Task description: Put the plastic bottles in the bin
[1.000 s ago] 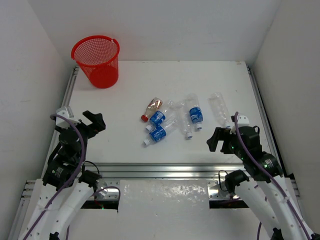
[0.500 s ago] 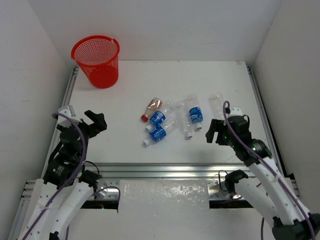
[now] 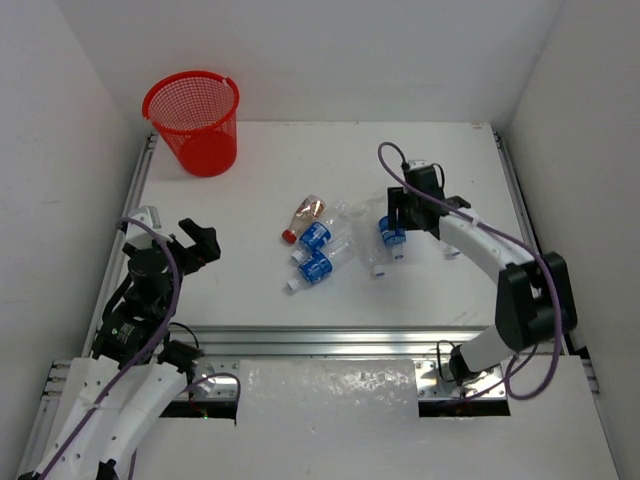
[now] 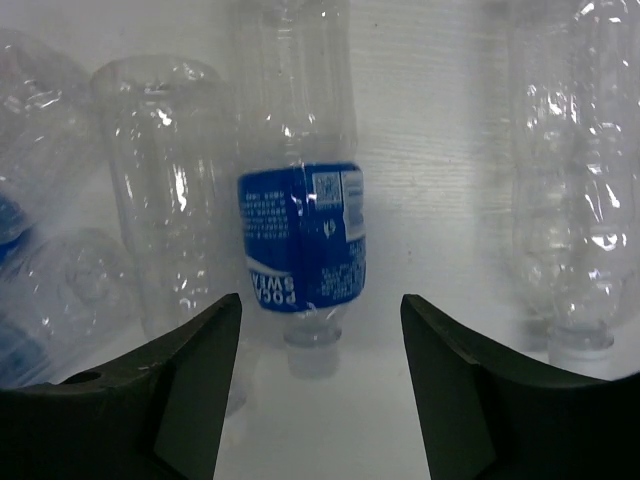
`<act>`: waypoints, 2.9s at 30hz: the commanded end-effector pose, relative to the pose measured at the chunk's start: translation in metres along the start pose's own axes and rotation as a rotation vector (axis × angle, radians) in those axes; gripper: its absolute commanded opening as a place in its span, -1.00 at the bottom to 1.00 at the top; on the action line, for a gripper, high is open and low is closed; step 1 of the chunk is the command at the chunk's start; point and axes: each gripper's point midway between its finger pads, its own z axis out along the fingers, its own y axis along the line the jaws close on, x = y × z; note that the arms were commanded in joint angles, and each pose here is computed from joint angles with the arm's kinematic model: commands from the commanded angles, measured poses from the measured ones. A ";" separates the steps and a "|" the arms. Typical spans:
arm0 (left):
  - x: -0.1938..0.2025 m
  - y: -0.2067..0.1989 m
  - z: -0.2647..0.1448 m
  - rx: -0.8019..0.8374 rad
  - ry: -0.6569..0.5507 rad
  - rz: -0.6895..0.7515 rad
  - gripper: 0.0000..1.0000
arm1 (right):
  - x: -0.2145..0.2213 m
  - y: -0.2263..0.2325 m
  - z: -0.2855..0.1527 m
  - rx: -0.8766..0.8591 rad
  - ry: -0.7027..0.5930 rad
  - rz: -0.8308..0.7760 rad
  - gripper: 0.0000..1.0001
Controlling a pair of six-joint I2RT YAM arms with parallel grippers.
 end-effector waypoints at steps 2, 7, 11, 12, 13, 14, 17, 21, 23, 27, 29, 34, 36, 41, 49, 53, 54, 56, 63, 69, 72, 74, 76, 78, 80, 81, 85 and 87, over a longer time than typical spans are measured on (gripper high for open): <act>-0.003 -0.012 0.003 0.048 -0.008 0.011 0.99 | -0.022 0.008 0.035 -0.037 0.029 -0.035 0.32; 0.001 -0.016 0.003 0.063 0.004 0.021 0.99 | 0.003 0.012 0.067 -0.061 0.140 -0.038 0.28; 0.008 -0.025 0.005 0.108 0.032 0.040 0.99 | 0.018 0.003 0.078 -0.037 0.153 -0.027 0.24; 0.010 -0.026 0.006 0.117 0.039 0.049 0.99 | 0.020 0.004 0.078 -0.043 0.156 -0.024 0.23; 0.011 -0.030 0.007 0.132 0.045 0.054 0.99 | 0.024 0.004 0.078 -0.051 0.164 -0.022 0.19; 0.015 -0.034 0.008 0.153 0.065 0.065 0.99 | 0.026 0.003 0.078 -0.055 0.171 -0.017 0.08; 0.020 -0.047 0.008 0.219 0.096 0.098 0.99 | 0.015 0.002 0.056 -0.059 0.111 0.007 -0.36; 0.023 -0.077 0.002 0.357 0.161 0.086 0.99 | -0.015 0.003 0.006 -0.063 -0.052 0.033 -0.46; 0.032 -0.101 -0.005 0.473 0.233 0.038 0.99 | -0.027 0.011 -0.018 -0.082 -0.126 0.014 -0.46; 0.021 -0.157 -0.024 0.764 0.250 -0.079 0.99 | -0.041 0.038 -0.083 -0.255 -0.264 0.001 -0.47; 0.004 -0.195 -0.054 1.045 0.220 -0.148 0.99 | -0.028 0.089 -0.113 -0.598 -0.259 -0.056 -0.47; -0.015 -0.229 -0.084 1.284 0.193 -0.247 0.99 | -0.006 0.159 -0.219 -1.254 -0.269 -0.147 -0.54; -0.009 -0.239 -0.080 1.289 0.191 -0.235 0.99 | -0.002 0.167 -0.251 -1.357 -0.299 -0.179 -0.51; 0.000 -0.257 -0.075 1.328 0.212 -0.229 0.99 | 0.007 0.184 -0.297 -1.540 -0.302 -0.279 -0.49; -0.019 -0.274 -0.096 1.455 0.160 -0.245 0.40 | 0.010 0.196 -0.299 -1.585 -0.279 -0.286 -0.40; -0.021 -0.280 -0.108 1.522 0.201 -0.229 0.33 | -0.002 0.198 -0.291 -1.540 -0.309 -0.266 -0.44; -0.020 -0.281 -0.111 1.546 0.209 -0.228 0.47 | -0.004 0.199 -0.288 -1.525 -0.302 -0.257 -0.45; -0.009 -0.281 -0.117 1.587 0.269 -0.227 0.75 | -0.012 0.201 -0.285 -1.505 -0.315 -0.247 -0.45; -0.007 -0.286 -0.115 1.596 0.236 -0.180 -0.22 | -0.022 0.206 -0.269 -1.461 -0.294 -0.216 -0.14; -0.048 -0.296 -0.050 1.207 0.122 -0.195 -1.00 | -0.026 0.172 -0.228 -1.203 -0.319 -0.107 0.98; -0.076 -0.265 0.028 0.723 0.057 -0.226 -1.00 | -0.006 0.119 -0.174 -0.811 -0.237 0.042 0.98; -0.116 -0.228 0.061 0.446 -0.052 -0.214 -1.00 | -0.004 0.073 -0.158 -0.540 -0.301 0.113 0.98; -0.155 -0.184 0.097 0.217 -0.176 -0.228 -1.00 | 0.018 0.065 -0.160 -0.536 -0.312 0.118 0.98; -0.178 -0.148 0.129 0.062 -0.243 -0.227 -0.99 | 0.037 0.068 -0.157 -0.575 -0.296 0.111 0.98; -0.220 -0.129 0.139 -0.056 -0.371 -0.208 -0.99 | 0.053 0.075 -0.157 -0.640 -0.273 0.106 0.98; -0.216 -0.117 0.166 -0.139 -0.374 -0.169 -0.99 | 0.059 0.077 -0.156 -0.657 -0.255 0.109 0.98; -0.289 -0.083 0.204 -0.329 -0.550 -0.098 -0.99 | 0.078 0.088 -0.150 -0.729 -0.199 0.125 0.98; -0.315 -0.066 0.232 -0.394 -0.605 -0.049 -0.96 | 0.090 0.095 -0.147 -0.784 -0.165 0.182 0.98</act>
